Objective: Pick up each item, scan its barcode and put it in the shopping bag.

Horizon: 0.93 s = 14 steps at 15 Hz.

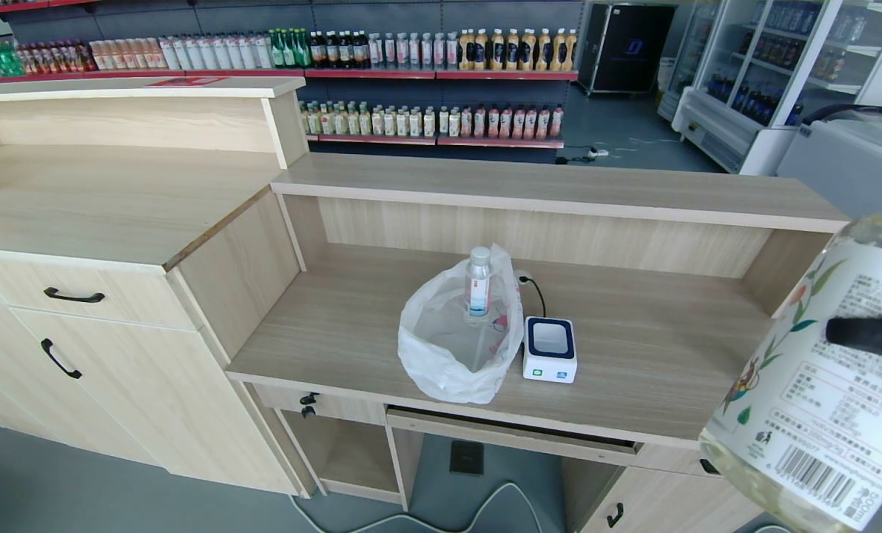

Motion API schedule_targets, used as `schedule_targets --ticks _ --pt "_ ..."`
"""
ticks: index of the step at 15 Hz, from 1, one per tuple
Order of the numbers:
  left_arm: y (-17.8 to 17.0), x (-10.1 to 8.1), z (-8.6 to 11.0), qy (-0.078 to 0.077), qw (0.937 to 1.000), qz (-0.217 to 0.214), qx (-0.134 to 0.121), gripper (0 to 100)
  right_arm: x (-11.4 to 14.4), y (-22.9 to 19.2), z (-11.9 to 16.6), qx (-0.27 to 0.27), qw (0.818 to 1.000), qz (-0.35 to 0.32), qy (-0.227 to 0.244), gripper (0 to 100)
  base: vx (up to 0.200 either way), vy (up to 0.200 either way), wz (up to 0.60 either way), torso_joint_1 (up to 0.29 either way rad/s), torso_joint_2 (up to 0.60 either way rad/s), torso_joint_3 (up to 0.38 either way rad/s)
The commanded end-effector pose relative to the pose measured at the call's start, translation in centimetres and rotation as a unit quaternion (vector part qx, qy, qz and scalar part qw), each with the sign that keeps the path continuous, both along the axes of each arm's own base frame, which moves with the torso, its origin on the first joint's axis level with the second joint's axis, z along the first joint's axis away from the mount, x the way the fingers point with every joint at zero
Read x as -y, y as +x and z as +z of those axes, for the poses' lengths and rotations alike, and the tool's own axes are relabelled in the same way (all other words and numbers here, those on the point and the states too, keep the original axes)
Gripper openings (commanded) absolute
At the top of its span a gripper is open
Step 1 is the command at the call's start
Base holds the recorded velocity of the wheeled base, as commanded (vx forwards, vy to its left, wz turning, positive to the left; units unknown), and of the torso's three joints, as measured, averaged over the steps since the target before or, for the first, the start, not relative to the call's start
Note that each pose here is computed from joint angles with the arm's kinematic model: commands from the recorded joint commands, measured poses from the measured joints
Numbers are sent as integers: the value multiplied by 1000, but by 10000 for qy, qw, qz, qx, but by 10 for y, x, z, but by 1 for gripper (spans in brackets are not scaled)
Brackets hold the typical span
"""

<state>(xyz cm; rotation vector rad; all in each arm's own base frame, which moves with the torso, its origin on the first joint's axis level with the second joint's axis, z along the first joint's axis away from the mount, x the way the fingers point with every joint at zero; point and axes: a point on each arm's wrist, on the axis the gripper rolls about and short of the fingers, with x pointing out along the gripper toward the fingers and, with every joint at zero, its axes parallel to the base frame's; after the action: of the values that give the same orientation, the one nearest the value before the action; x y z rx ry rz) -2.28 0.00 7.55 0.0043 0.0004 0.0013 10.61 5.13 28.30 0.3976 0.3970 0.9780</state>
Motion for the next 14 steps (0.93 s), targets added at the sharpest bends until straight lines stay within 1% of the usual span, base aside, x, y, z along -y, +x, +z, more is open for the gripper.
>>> schedule_targets --ticks 1,10,11,12,13,14 --pt "0 0 0 2 10000 1 2 100 0 1 -1 -24 10000 6 -8 0 0 0 0 0 0 0" --pt "0 0 0 2 10000 1 2 100 2 1 0 6 9999 -108 -10 0 0 0 0 0 0 0" --pt "0 0 0 2 10000 1 2 100 4 7 -3 32 9992 -373 -113 0 0 0 0 0 0 0" --pt "0 0 0 2 10000 1 2 100 5 14 -5 116 9977 -604 -289 0 0 0 0 0 0 0" --pt "0 0 0 2 10000 1 2 100 8 35 -20 304 9875 -1219 -957 0 0 0 0 0 0 0" --pt "0 0 0 2 10000 1 2 100 14 52 -33 489 9735 -1691 -1460 0 0 0 0 0 0 0"
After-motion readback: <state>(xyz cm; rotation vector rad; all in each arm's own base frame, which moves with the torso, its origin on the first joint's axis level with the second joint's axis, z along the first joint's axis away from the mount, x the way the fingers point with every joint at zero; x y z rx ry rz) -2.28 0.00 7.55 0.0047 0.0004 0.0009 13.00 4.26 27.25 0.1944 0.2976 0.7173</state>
